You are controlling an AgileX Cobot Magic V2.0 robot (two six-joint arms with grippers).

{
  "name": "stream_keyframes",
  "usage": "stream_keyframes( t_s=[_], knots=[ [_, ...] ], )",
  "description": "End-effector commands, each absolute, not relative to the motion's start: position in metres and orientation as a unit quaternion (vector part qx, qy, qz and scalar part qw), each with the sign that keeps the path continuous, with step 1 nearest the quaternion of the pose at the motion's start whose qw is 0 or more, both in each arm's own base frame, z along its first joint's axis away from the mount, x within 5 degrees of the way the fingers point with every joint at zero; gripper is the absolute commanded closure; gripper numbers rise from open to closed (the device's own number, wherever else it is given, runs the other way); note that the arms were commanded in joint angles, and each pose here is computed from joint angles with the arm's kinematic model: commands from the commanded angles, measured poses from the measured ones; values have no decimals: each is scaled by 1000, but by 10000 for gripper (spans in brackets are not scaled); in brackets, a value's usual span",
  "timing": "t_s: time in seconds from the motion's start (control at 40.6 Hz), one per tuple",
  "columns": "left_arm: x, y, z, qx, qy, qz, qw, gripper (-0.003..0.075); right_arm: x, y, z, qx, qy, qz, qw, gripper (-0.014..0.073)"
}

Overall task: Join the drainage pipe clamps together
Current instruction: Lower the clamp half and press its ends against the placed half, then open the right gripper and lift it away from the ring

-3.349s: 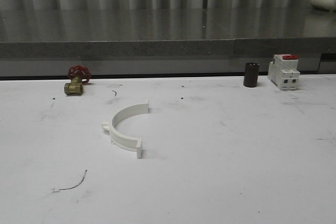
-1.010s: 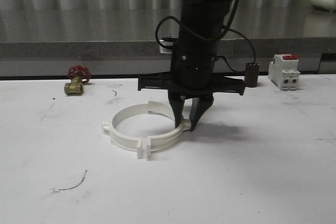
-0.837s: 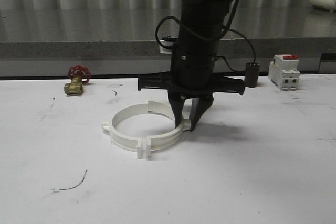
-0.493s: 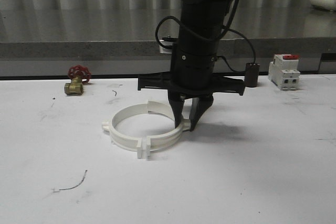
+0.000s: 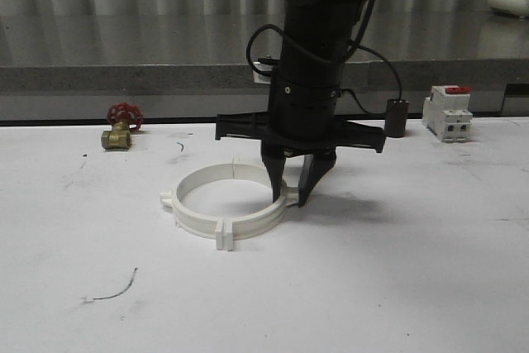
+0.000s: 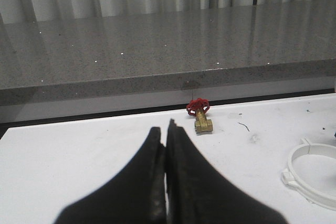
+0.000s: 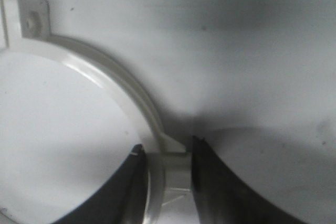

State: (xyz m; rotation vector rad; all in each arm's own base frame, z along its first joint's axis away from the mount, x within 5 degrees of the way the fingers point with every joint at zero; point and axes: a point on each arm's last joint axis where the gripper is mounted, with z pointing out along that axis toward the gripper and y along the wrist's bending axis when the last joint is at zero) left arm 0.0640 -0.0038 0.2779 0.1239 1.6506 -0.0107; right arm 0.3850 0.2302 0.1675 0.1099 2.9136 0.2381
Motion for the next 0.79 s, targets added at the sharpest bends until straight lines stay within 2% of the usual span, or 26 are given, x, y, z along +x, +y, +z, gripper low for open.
stream_keyframes(
  t_s=[0.0,0.074,0.222,0.32,0.517,0.64,0.69,0.763],
  knots=[
    [64,-5,293,57,701,-10,711,741,387,234,201,41,981,114,152,354],
    [64,-5,293,57,701,-10,711,741,387,234,201,44,981,115,152,330],
    [64,-5,293,57,701,-10,711,741,388,234,201,44,981,115,152,200],
    [64,-5,293,57,701,-10,711,741,387,234,203,44,980,117,155,155],
    [64,-5,293,57,701,-10,711,741,378,228,231,42,978,121,162,162],
    [64,-5,293,57,701,-10,711,741,367,224,253,3,979,117,168,164],
    [64,-5,293,57,701,-10,711,741,362,221,261,-11,977,118,175,186],
    [64,-5,293,57,701,-10,711,741,353,216,275,-20,974,123,188,288]
  ],
)
